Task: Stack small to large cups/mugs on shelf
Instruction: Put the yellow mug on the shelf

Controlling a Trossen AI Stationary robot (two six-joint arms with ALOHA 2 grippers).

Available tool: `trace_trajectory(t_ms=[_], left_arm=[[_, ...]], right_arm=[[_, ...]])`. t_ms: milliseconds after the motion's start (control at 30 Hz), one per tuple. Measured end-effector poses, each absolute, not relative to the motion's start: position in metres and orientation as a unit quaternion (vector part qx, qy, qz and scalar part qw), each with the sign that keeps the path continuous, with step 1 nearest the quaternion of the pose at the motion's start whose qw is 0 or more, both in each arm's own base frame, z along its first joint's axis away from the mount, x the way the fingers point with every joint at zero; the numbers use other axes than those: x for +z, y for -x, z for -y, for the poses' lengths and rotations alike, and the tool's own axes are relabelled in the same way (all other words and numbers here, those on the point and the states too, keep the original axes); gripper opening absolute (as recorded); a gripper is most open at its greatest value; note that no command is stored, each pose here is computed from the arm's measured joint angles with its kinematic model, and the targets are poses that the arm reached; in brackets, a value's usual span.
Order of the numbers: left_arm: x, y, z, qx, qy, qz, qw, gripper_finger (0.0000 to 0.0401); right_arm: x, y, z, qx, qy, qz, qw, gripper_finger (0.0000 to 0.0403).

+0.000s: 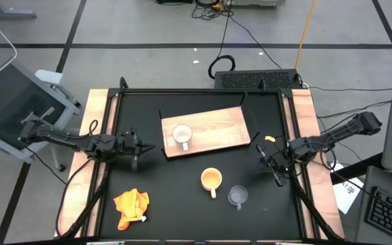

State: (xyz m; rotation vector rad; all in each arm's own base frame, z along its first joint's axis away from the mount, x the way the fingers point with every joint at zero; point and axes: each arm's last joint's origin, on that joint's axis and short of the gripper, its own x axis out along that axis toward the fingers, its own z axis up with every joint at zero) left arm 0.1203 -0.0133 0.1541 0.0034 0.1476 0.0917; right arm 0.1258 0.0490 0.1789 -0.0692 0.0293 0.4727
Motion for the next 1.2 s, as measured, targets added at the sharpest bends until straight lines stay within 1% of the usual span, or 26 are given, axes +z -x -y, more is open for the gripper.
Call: trace_trajectory(t_ms=[200,333,500,600,767,933,1200], left_arm=[[0.154,-0.120,0.013,0.046,0.000,-0.074,0.996,0.0000],[0.154,-0.120,0.013,0.046,0.000,-0.074,0.996,0.0001],[0.154,-0.120,0.013,0.045,-0.004,-0.074,0.996,0.0001],[0.154,-0.120,0.013,0.045,-0.004,-0.074,0.996,0.0001],[0.154,-0.120,0.013,0.045,-0.002,-0.074,0.996,0.0001],[0.154,-0.120,0.013,0.045,0.000,-0.074,0.996,0.0001],[0.154,-0.120,0.013,0.045,0.001,-0.076,0.996,0.0001]], right_arm=[[0.201,-0.146,-0.053,0.224,0.043,-0.036,0.973,0.0000],[0.223,-0.165,-0.054,0.211,0.047,-0.033,0.976,0.0000],[0.245,-0.191,-0.049,0.182,0.033,-0.076,0.980,0.0000],[0.248,-0.207,-0.047,0.170,0.024,-0.105,0.980,0.0000],[0.246,-0.230,-0.041,0.206,0.007,-0.135,0.969,0.0000],[0.251,-0.253,-0.029,0.207,-0.037,-0.176,0.962,0.0000],[0.261,-0.277,-0.028,0.214,-0.018,-0.249,0.944,0.0000]])
